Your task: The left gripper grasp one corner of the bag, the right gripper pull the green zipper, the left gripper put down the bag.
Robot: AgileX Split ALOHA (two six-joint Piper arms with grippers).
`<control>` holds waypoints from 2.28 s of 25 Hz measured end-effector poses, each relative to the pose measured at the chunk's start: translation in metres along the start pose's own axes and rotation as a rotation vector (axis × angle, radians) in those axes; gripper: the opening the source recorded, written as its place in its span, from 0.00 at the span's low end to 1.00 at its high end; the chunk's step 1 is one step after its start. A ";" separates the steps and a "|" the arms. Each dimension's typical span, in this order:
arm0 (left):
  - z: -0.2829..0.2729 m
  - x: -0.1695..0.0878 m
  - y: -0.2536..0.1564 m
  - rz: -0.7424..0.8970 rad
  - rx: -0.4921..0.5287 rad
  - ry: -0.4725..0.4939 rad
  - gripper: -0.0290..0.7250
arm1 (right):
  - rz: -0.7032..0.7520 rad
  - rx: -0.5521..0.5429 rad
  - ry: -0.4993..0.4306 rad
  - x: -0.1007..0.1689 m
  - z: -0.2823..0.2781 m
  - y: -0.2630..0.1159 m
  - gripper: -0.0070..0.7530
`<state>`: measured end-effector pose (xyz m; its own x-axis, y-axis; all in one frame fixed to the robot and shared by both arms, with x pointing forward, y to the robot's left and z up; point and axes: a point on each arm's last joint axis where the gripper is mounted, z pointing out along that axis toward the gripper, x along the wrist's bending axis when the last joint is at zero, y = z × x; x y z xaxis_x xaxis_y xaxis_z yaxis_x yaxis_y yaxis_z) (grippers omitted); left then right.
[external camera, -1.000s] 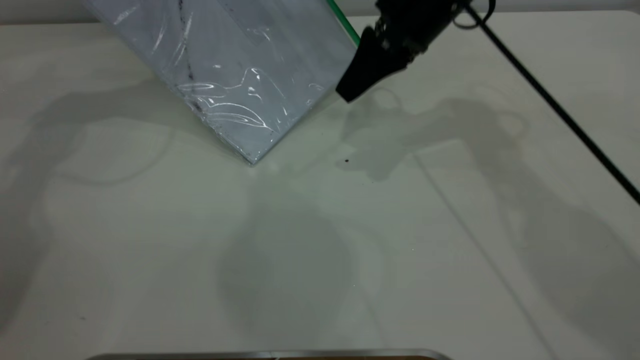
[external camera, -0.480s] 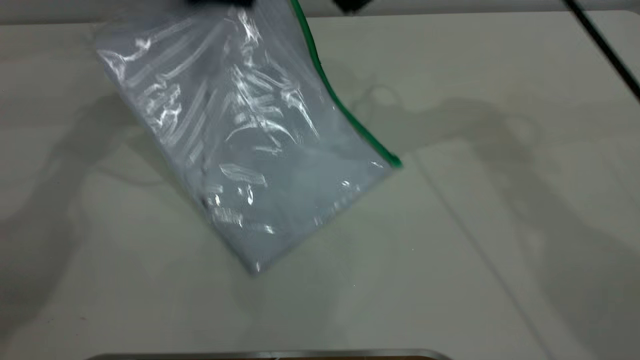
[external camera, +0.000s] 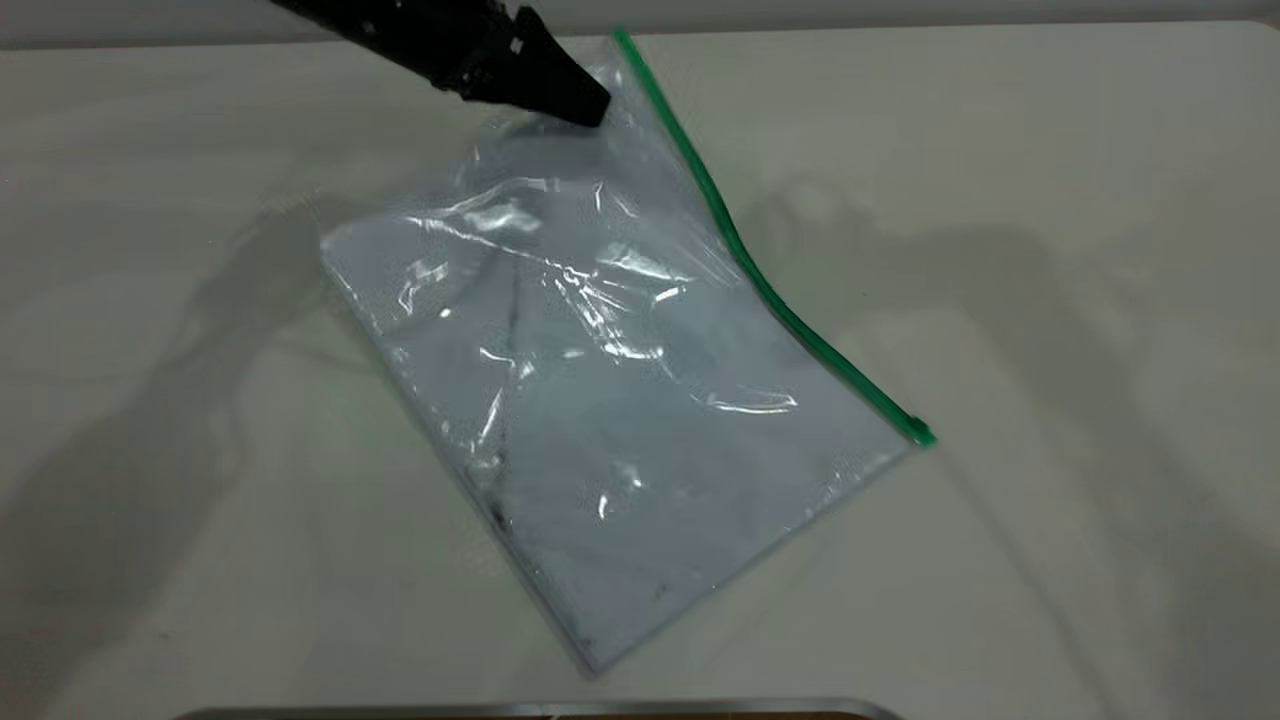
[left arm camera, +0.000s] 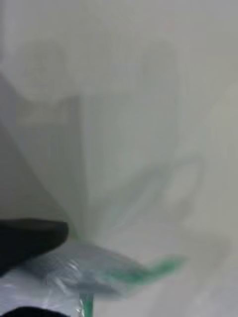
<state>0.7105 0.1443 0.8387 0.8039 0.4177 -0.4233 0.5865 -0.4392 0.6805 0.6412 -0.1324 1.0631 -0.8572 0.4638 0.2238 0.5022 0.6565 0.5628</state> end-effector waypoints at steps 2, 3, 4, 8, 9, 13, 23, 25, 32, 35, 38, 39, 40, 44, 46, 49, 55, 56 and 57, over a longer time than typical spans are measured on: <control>-0.019 -0.007 0.016 0.035 0.014 0.034 0.63 | 0.016 0.010 -0.087 0.011 -0.028 0.003 0.54; -0.031 -0.013 0.026 0.062 0.023 0.056 0.64 | 0.039 0.014 -0.127 0.016 -0.040 0.004 0.54; -0.043 -0.020 0.036 0.082 0.036 0.079 0.64 | 0.055 0.005 -0.166 0.024 -0.055 0.005 0.54; -0.091 -0.050 0.069 0.111 0.098 0.166 0.64 | 0.148 -0.047 -0.317 0.054 -0.111 0.006 0.54; -0.101 -0.057 0.074 0.089 0.109 0.180 0.64 | 0.168 -0.069 -0.353 0.062 -0.125 0.005 0.54; -0.148 -0.097 0.098 0.025 0.142 0.253 0.64 | 0.193 -0.143 -0.455 0.097 -0.171 -0.005 0.54; -0.237 -0.188 0.121 -0.121 0.157 0.403 0.64 | 0.250 -0.054 -0.544 0.167 -0.186 -0.108 0.54; -0.246 -0.198 0.123 -0.151 0.132 0.428 0.64 | 0.300 -0.016 -0.529 0.173 -0.174 -0.130 0.54; -0.260 -0.232 0.128 -0.163 0.130 0.560 0.59 | 0.500 0.185 -0.452 0.182 -0.114 -0.210 0.54; -0.261 -0.248 0.127 -0.157 0.140 0.605 0.58 | 0.561 0.267 -0.426 0.189 -0.092 -0.244 0.54; -0.253 -0.261 0.114 -0.153 0.195 0.611 0.58 | 0.573 0.268 -0.434 0.196 -0.081 -0.267 0.54; -0.250 -0.265 0.109 -0.158 0.210 0.607 0.58 | 0.568 0.249 -0.444 0.197 -0.080 -0.271 0.54; -0.246 -0.268 0.102 -0.173 0.230 0.598 0.58 | 0.558 0.217 -0.460 0.198 -0.080 -0.273 0.54; -0.234 -0.274 0.070 -0.230 0.314 0.571 0.58 | 0.521 0.089 -0.512 0.200 -0.085 -0.271 0.54; -0.233 -0.278 0.053 -0.266 0.344 0.567 0.58 | 0.518 0.085 -0.517 0.200 -0.086 -0.271 0.54; -0.228 -0.283 0.022 -0.340 0.404 0.557 0.58 | 0.519 0.092 -0.515 0.200 -0.085 -0.272 0.54; -0.230 -0.299 -0.039 -0.444 0.486 0.585 0.58 | 0.530 0.116 -0.501 0.202 -0.081 -0.277 0.54; -0.232 -0.303 -0.049 -0.454 0.492 0.599 0.58 | 0.530 0.116 -0.501 0.202 -0.081 -0.277 0.54; -0.234 -0.305 -0.057 -0.460 0.496 0.616 0.58 | 0.530 0.115 -0.501 0.202 -0.081 -0.277 0.54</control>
<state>0.4087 0.2278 1.0692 0.3696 0.9240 -0.0983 0.9254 -0.3566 0.1282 0.3198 -0.2690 1.0168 -0.3550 0.9341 0.0369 0.8671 0.3142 0.3865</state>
